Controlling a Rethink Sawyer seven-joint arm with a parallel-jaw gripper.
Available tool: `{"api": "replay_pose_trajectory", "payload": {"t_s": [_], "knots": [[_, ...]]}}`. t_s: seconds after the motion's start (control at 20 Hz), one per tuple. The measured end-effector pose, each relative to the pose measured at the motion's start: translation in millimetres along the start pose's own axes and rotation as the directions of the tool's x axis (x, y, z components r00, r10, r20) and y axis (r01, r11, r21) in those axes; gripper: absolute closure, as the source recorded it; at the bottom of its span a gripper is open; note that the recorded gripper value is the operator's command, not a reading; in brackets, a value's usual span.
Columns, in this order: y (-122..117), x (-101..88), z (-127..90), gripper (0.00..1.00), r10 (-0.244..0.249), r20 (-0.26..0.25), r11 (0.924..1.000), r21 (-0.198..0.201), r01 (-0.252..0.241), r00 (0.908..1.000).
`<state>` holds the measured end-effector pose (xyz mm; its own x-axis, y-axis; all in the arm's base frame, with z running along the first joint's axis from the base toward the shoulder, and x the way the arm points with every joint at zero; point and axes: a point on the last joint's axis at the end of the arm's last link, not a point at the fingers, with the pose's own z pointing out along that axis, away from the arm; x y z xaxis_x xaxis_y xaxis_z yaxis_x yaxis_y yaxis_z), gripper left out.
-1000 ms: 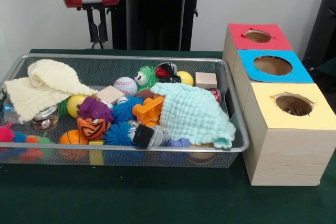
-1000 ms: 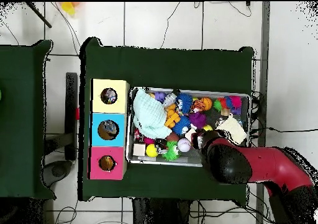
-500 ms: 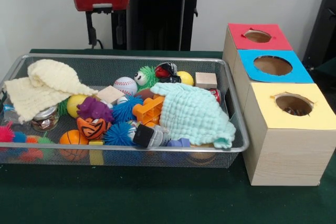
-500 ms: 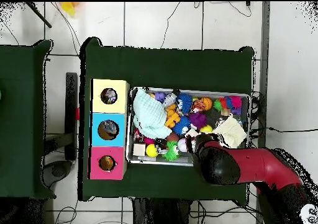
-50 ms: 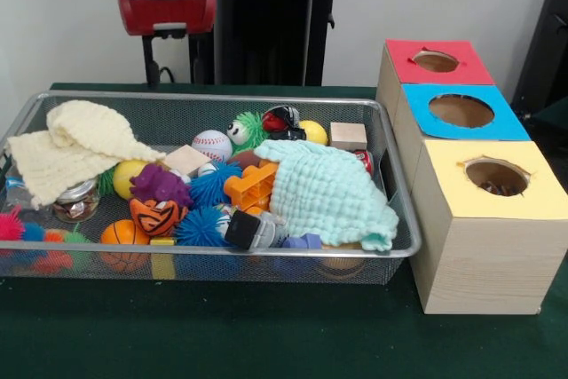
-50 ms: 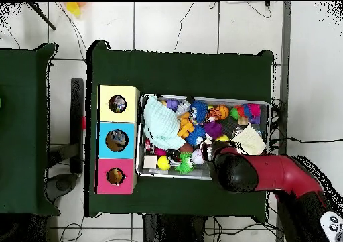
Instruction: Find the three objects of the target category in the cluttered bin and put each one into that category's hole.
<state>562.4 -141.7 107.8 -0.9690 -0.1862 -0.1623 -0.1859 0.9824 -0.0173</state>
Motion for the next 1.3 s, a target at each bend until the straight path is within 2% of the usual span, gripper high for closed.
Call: {"api": "replay_pose_trajectory", "payload": {"t_s": [0.2,0.25,0.55,1.1,1.3], "knots": [[-12.0,-14.7,7.3,0.00,0.016,0.003,0.9999,0.002,-0.016,0.9999],[-18.1,-23.3,12.2,0.00,0.025,0.009,0.9997,0.003,-0.025,0.9997],[-30.8,-42.3,29.5,0.00,0.047,0.030,0.9989,0.001,-0.047,0.9984],[-32.7,-49.1,73.2,0.00,0.073,0.018,0.9971,-0.022,-0.072,0.9972],[-34.8,-47.6,79.7,0.00,0.079,0.018,0.9967,-0.023,-0.078,0.9967]]}}
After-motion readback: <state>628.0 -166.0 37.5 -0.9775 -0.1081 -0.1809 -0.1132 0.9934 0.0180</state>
